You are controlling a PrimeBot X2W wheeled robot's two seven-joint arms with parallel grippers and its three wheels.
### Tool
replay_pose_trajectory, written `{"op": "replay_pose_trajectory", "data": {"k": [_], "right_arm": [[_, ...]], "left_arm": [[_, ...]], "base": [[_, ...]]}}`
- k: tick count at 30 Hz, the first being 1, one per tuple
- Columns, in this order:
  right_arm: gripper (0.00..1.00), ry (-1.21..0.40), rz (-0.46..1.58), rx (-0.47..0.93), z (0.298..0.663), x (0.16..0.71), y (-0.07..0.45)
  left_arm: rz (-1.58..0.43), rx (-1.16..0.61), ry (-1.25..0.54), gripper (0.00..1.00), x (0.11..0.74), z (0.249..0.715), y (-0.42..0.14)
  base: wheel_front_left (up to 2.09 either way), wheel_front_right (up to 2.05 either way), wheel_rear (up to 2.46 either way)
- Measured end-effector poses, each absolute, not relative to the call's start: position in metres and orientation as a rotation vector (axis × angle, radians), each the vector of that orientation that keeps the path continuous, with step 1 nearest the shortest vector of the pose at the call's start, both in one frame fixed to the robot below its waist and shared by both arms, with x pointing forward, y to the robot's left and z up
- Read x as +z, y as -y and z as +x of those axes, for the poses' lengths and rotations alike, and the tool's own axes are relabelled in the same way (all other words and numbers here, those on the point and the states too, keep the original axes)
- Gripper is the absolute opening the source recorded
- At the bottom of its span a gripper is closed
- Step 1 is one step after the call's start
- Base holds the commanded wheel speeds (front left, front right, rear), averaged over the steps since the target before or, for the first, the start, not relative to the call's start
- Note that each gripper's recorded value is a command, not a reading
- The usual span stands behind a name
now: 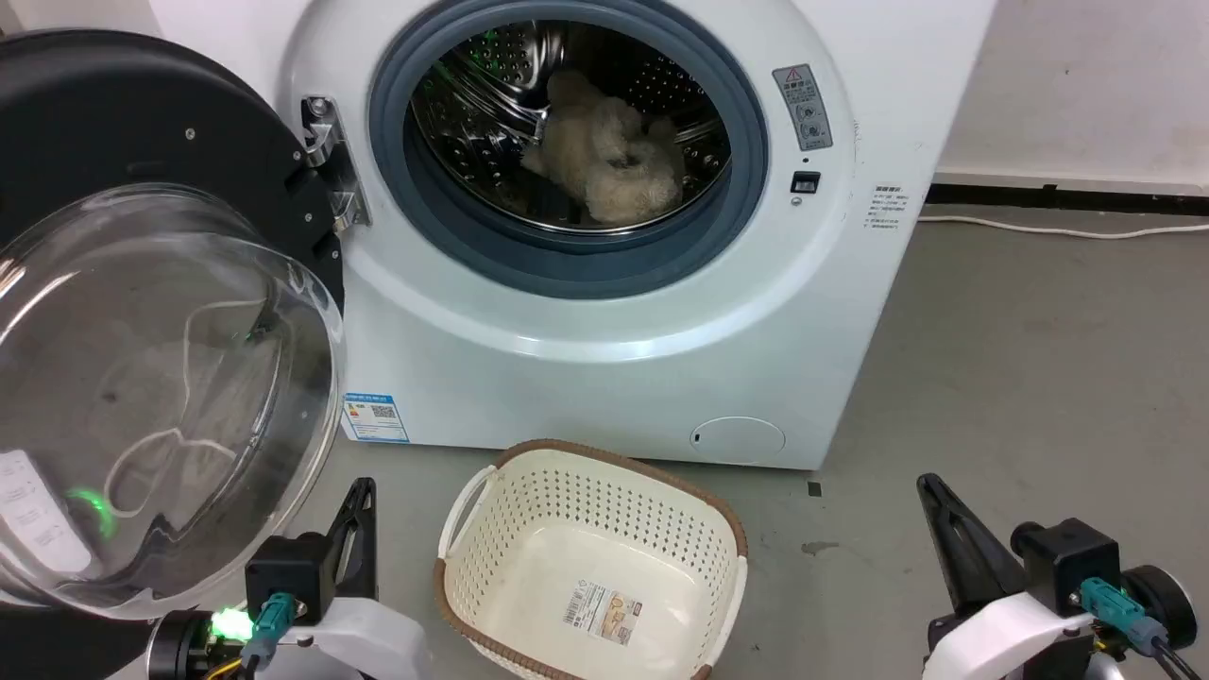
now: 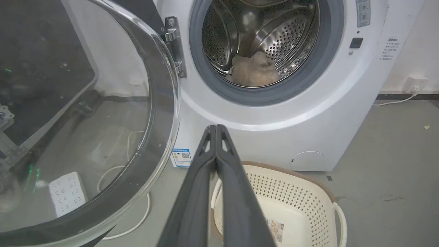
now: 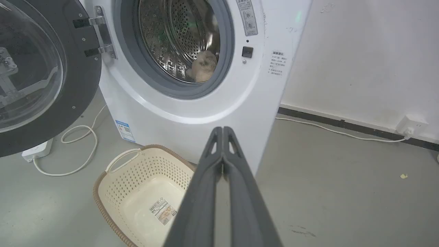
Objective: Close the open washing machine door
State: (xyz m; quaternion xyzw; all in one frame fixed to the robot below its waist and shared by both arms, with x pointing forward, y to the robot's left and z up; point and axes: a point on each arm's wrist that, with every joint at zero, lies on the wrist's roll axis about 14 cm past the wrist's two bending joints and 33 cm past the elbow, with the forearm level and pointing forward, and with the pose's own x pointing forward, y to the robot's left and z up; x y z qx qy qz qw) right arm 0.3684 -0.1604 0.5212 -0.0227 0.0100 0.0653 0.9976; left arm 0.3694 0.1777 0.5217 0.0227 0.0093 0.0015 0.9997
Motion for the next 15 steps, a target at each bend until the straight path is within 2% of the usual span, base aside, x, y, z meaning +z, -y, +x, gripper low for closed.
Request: {"op": "replay_pose_trajectory", "data": {"k": [15], "right_arm": [[0.00,-0.020,-0.045,0.131,0.3684,0.5213,0.1605]], "left_arm": [[0.045,0.003,-0.019,0.00,0.5217,0.3694,-0.1777]], "base": [[0.00,0.00,0.00]]}}
